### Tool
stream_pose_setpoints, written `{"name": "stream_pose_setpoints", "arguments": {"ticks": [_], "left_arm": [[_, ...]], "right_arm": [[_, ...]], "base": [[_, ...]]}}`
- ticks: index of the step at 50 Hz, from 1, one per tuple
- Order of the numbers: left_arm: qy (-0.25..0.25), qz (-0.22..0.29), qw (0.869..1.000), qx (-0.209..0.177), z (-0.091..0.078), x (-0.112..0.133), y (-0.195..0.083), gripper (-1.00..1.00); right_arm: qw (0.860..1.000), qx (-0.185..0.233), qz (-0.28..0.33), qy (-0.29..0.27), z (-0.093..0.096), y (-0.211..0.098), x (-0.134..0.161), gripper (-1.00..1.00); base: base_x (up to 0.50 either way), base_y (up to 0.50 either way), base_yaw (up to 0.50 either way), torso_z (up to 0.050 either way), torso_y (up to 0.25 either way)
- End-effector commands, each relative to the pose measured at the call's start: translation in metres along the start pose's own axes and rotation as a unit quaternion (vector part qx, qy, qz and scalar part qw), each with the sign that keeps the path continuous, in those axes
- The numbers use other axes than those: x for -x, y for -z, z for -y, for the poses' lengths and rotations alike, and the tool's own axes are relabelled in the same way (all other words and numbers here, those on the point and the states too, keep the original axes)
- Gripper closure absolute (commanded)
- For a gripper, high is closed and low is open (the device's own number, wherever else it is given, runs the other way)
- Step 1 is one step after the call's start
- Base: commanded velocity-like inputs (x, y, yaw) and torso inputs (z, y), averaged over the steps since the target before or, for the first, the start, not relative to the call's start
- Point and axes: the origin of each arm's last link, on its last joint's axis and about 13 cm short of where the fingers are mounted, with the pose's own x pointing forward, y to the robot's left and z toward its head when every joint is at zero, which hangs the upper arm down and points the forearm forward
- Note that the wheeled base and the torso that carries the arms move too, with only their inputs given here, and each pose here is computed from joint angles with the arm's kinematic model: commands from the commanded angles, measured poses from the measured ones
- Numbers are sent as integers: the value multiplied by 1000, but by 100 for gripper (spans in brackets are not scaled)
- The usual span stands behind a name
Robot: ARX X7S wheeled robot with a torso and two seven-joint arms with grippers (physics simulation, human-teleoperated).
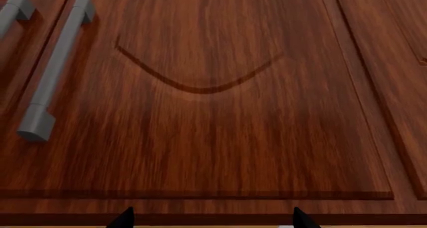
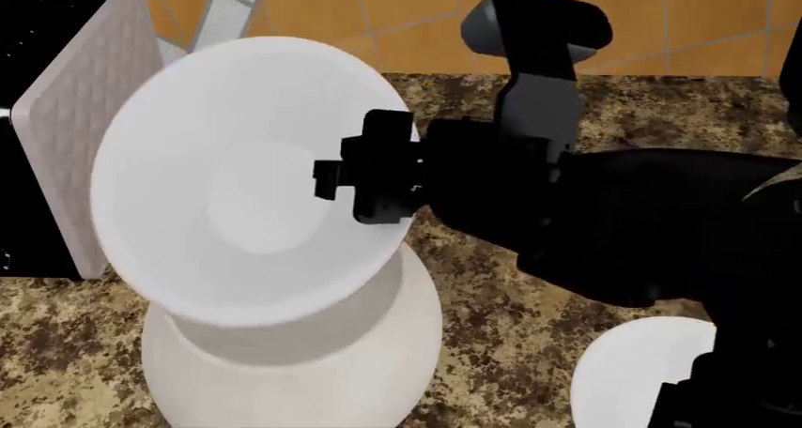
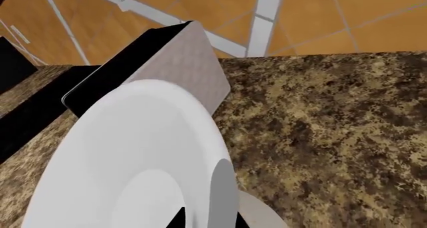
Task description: Stack the bowls from largest to smallest.
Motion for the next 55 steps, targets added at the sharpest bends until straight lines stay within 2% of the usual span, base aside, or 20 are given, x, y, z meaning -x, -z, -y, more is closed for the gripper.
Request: {"name": "stream_pose_setpoints", "arguments": {"ticks": [1,55], "left_arm": [[-3,0,1000,0,-2,1,1,-100],[-8,-2,1000,2,-4,3,4,-100]], "right_arm": [[1000,3,-9,-12,-2,6,-3,100],[999,-31,-21,3,14,30,-14,100]], "base": [[0,0,0,0,0],[0,0,0,0,0]]}}
